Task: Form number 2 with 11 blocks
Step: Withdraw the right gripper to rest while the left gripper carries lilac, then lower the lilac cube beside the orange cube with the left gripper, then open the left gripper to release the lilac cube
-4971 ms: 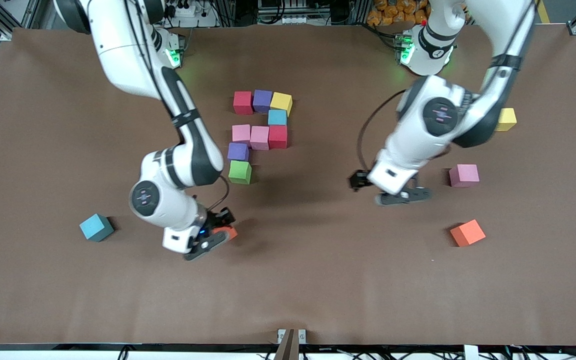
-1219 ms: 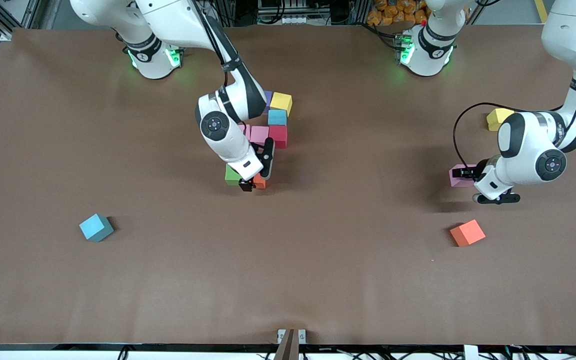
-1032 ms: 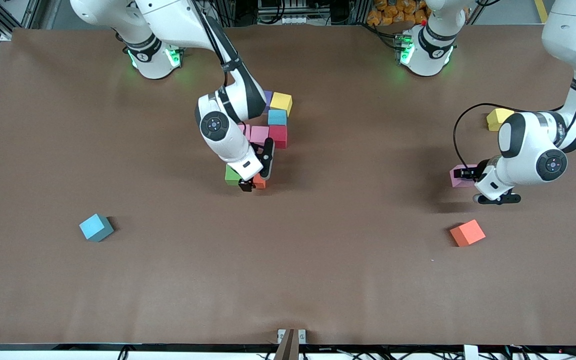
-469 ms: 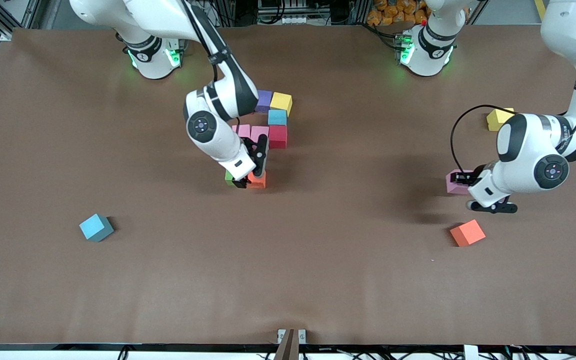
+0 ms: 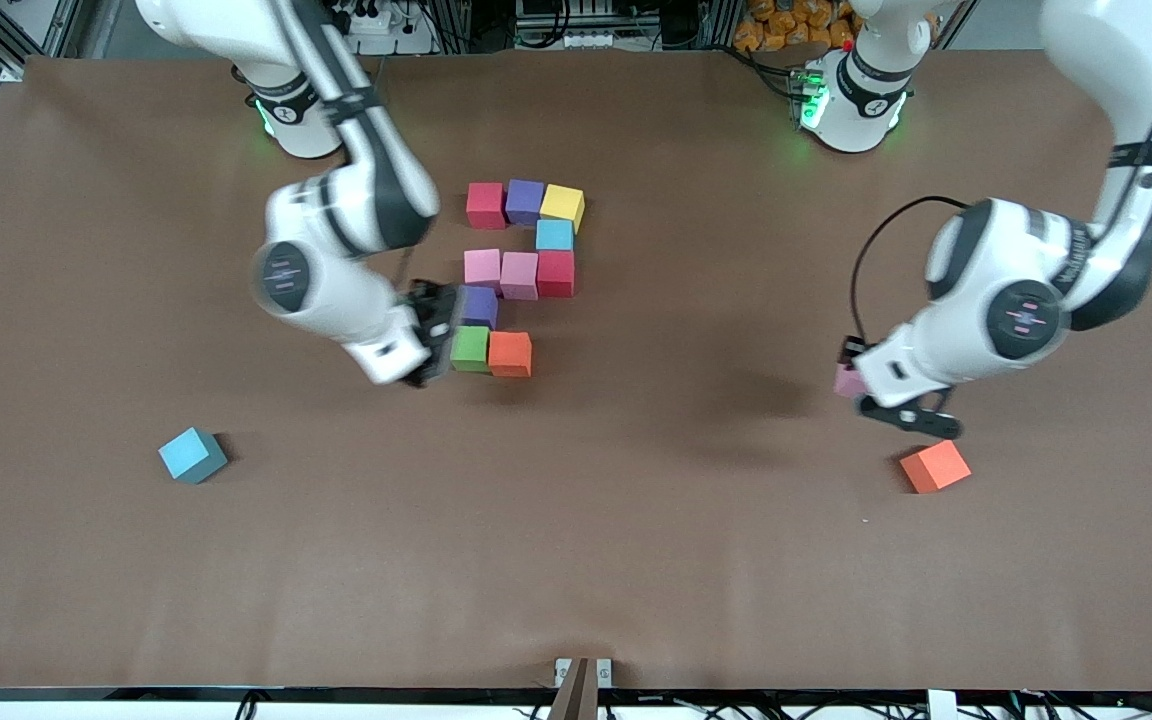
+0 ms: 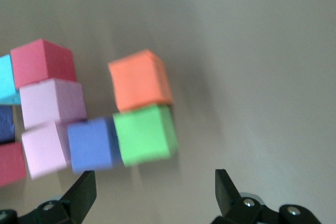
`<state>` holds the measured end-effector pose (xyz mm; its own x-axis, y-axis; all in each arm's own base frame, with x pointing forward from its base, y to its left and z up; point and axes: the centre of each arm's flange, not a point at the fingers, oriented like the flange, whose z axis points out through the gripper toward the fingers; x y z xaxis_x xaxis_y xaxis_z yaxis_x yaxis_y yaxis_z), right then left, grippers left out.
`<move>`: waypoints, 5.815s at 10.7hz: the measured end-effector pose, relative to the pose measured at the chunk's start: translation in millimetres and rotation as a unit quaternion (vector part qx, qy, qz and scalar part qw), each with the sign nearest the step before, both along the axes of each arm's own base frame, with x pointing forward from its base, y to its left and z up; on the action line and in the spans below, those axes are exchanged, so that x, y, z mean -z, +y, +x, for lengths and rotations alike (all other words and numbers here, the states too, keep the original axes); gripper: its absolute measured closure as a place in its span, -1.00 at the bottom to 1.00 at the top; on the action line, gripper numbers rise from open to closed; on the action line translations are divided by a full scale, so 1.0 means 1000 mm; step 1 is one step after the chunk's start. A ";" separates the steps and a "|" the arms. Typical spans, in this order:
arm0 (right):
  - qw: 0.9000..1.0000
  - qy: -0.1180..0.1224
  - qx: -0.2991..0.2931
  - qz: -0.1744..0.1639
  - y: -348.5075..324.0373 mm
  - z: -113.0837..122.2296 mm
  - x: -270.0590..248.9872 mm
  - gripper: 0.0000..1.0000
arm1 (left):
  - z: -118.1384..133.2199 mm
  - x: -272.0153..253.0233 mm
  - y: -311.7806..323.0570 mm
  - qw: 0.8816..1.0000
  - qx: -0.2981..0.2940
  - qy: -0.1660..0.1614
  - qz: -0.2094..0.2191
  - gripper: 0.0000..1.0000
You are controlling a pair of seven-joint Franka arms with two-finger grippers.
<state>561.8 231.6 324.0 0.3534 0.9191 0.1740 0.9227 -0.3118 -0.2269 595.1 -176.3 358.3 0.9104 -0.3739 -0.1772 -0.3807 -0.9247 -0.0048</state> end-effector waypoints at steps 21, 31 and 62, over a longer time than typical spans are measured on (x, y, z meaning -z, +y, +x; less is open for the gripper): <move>0.831 0.045 0.539 -0.130 -0.257 0.041 -0.260 -1.00 | -0.109 0.096 -0.371 0.887 0.448 -0.104 -0.047 -0.20; 0.838 0.046 0.529 -0.131 -0.266 0.042 -0.254 -1.00 | -0.123 0.131 -0.390 0.859 0.500 -0.097 -0.042 -0.20; 0.852 0.043 0.507 -0.125 -0.278 0.044 -0.250 -1.00 | -0.099 0.006 -0.348 0.898 0.437 -0.051 -0.022 -1.00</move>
<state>606.0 -46.3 573.8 0.9892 0.1385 -0.0481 0.1338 -0.9869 -0.0902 496.1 -524.5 352.6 0.2762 -0.9581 -0.0762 -0.9607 -0.2729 -0.0514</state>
